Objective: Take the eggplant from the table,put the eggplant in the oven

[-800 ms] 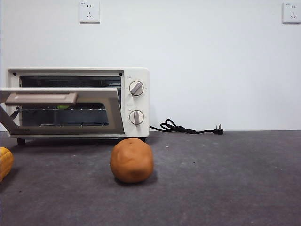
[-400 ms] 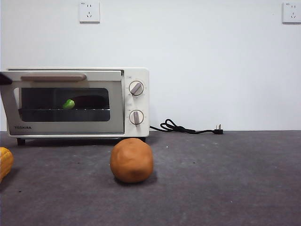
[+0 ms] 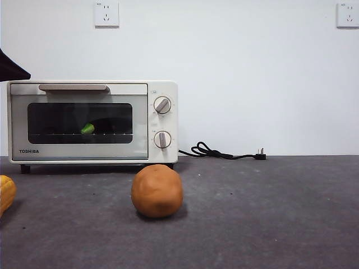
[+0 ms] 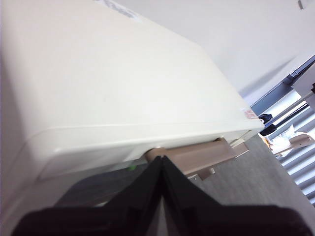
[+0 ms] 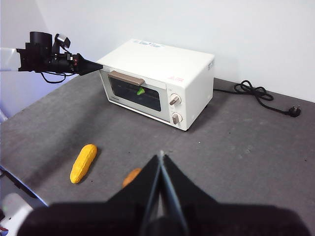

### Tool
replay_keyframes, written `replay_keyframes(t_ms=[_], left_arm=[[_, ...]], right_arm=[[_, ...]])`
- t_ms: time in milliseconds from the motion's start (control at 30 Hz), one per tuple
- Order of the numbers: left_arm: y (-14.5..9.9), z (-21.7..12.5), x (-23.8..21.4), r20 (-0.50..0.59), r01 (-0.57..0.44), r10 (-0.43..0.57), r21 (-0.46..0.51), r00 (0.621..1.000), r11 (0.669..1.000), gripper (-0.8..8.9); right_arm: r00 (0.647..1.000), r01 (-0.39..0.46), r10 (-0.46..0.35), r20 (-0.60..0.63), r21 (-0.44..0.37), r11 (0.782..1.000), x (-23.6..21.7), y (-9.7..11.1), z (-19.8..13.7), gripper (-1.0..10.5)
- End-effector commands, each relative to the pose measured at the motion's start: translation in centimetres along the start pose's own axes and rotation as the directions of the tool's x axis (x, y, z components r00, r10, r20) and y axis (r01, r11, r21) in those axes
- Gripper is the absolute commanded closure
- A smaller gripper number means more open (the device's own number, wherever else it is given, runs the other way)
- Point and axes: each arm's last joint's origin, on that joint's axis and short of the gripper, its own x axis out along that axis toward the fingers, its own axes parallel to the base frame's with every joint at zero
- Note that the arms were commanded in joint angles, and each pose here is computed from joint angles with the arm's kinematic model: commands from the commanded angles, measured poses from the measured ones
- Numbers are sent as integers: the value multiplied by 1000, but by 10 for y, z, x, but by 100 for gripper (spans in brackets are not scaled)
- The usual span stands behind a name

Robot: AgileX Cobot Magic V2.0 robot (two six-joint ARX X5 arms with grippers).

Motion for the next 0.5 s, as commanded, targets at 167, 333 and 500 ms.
replay_keyframes(t_ms=[167, 333, 500], left_arm=[[-22, 6, -4, 1, 15, -15, 17, 1000, 1000, 821], [-52, 14, -13, 6, 26, -27, 55, 1000, 998, 821], [-96, 21, -26, 12, 42, -44, 124, 999, 991, 821]], right_arm=[[1000, 6, -6, -28, 6, 1000, 1, 0, -3, 959], [1000, 6, -6, -28, 5, 1000, 1, 0, -3, 959], [1000, 7, -7, -28, 2, 1000, 1, 0, -3, 959]])
